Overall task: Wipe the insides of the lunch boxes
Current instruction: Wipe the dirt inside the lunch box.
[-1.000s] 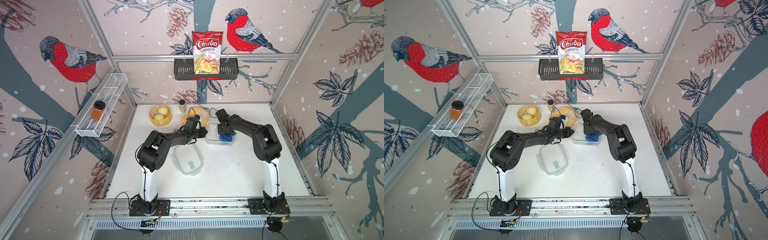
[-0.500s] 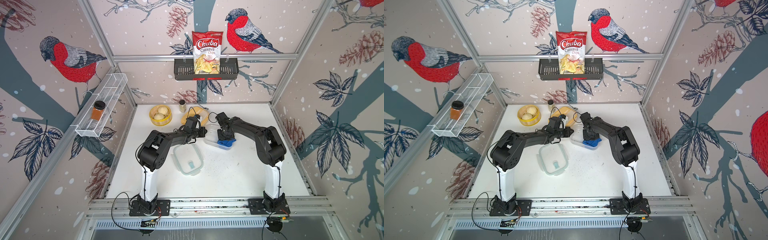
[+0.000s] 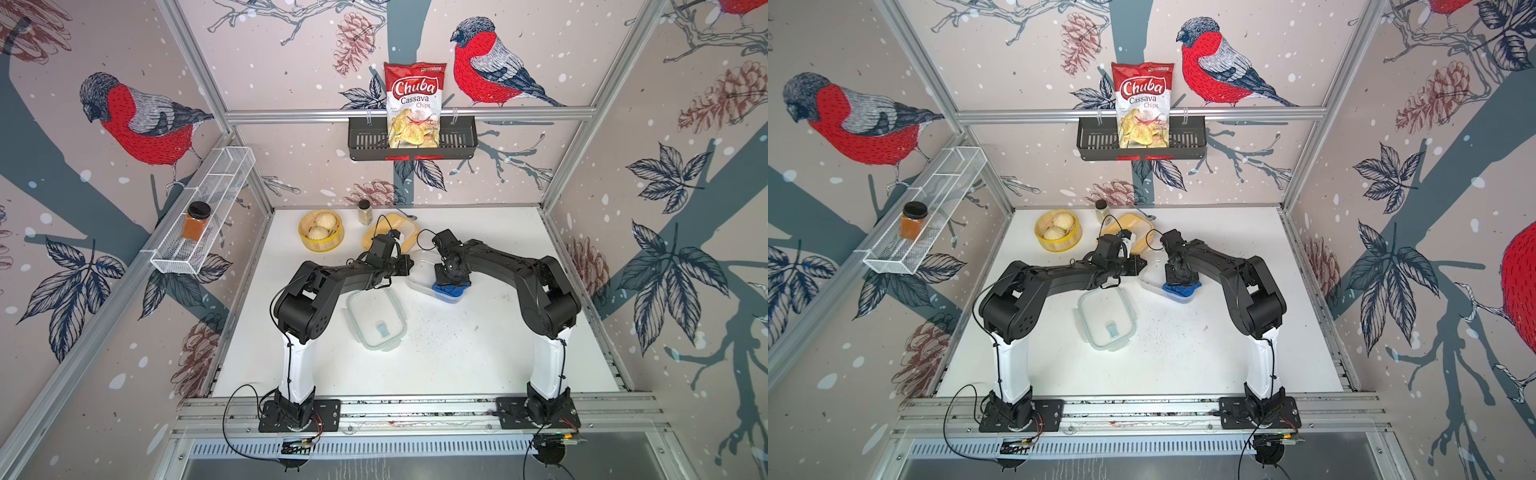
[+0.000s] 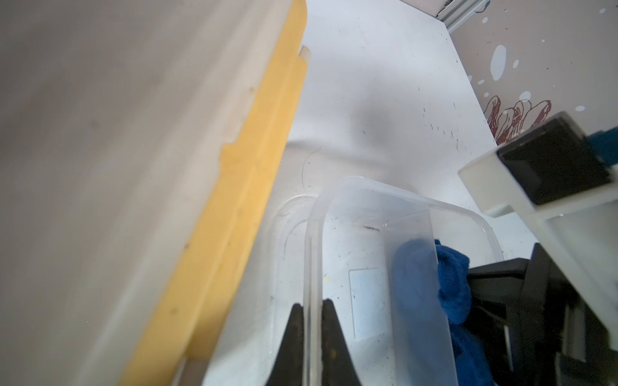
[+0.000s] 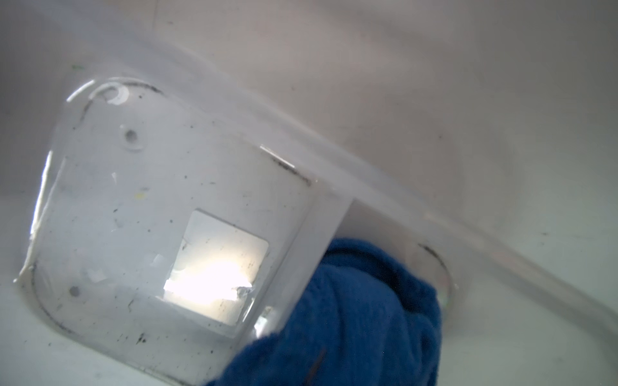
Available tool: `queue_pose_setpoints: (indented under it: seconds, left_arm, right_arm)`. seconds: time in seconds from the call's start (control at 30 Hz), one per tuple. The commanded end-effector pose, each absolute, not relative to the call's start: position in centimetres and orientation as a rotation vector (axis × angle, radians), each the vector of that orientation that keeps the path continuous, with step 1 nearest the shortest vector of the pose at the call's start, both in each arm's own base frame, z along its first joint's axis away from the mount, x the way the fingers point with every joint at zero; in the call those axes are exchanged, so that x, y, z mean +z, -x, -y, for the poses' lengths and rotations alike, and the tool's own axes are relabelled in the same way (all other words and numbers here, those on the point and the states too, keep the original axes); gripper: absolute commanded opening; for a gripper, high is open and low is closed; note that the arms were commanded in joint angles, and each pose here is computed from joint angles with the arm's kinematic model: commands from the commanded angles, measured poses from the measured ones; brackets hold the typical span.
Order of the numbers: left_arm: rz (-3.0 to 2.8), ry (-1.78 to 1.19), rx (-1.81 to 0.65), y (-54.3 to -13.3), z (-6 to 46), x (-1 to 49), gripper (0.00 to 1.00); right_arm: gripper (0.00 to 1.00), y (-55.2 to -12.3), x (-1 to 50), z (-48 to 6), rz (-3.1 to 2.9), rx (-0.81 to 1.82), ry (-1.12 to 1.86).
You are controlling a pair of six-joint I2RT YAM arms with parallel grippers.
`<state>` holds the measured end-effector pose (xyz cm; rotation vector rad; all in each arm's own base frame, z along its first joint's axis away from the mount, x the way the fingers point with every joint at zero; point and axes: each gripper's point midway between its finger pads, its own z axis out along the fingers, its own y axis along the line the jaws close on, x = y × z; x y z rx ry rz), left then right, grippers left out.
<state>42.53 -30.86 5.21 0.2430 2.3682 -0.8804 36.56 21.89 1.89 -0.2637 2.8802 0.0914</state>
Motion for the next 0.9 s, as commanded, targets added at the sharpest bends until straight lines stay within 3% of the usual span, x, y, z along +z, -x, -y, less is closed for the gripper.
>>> queue_pose_setpoints:
  seconds: [0.0, 0.13, 0.33, 0.57, 0.87]
  left_arm:
    - [-2.683, -0.200, -0.764, -37.8, 28.2, -0.7, 0.00]
    - [-2.683, -0.192, -0.761, -37.9, 28.1, -0.7, 0.00]
    - [-2.680, -0.187, -0.745, -38.1, 28.0, -0.4, 0.00]
    - [-2.661, -0.150, -0.793, -38.1, 28.4, 0.4, 0.00]
    - [-2.636, -0.147, -0.833, -37.8, 30.3, 1.5, 0.00]
  right_arm:
    - [0.00, -32.6, 2.6, -23.4, -3.018, 0.313, 0.291]
    - [0.00, -34.2, 6.2, -23.5, -2.927, 0.381, 0.266]
    - [0.00, -35.2, 7.9, -20.4, -2.903, 0.270, 0.229]
    - [0.00, -38.1, 17.0, -19.5, -2.675, 0.421, 0.126]
    - [0.00, -38.5, 27.4, -22.1, -2.442, 0.591, 0.156]
